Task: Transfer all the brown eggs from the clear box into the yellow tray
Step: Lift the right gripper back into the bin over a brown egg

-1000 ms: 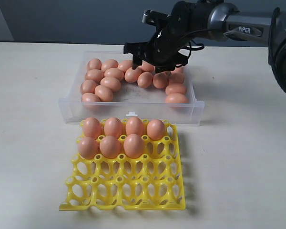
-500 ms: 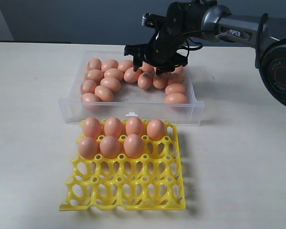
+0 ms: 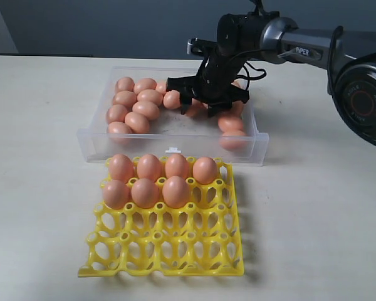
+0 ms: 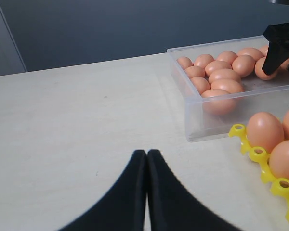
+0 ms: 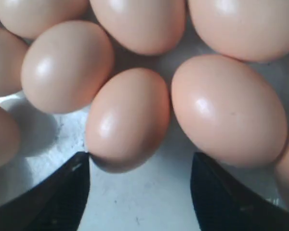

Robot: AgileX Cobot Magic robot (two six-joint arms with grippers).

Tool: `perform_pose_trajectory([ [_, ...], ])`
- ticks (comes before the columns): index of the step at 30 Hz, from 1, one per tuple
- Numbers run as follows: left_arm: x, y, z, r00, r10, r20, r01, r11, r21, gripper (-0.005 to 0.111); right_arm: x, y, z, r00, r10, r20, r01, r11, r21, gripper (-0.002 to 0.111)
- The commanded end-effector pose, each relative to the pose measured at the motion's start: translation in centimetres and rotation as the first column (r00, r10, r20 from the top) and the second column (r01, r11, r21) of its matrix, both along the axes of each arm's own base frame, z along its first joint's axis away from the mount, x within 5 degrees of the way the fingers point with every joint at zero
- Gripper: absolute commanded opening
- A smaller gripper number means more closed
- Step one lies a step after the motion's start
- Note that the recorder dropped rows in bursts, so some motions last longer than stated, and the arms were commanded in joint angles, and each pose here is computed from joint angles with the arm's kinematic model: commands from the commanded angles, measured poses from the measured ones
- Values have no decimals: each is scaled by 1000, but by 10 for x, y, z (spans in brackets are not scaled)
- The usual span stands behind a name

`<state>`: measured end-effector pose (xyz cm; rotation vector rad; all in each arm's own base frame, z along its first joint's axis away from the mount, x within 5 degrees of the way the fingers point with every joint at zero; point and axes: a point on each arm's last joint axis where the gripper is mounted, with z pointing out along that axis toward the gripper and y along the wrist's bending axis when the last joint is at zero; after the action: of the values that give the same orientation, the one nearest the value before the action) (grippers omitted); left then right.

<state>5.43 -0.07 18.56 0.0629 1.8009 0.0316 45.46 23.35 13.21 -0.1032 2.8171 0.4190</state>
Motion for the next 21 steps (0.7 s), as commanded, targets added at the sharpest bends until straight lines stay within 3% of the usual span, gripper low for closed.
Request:
perform_pose_trajectory([
  [1, 0, 0, 0, 1000, 4, 11, -4, 1000, -1, 0, 8, -2, 2, 997, -13, 73, 12, 1000, 17, 51],
  [6, 0, 0, 0, 1000, 4, 11, -4, 1000, -1, 0, 8, -2, 2, 997, -13, 73, 11, 1000, 16, 61],
  [21, 0, 0, 0, 1000, 4, 11, -4, 1000, -1, 0, 14, 2, -20, 995, -53, 87, 48, 997, 63, 60],
])
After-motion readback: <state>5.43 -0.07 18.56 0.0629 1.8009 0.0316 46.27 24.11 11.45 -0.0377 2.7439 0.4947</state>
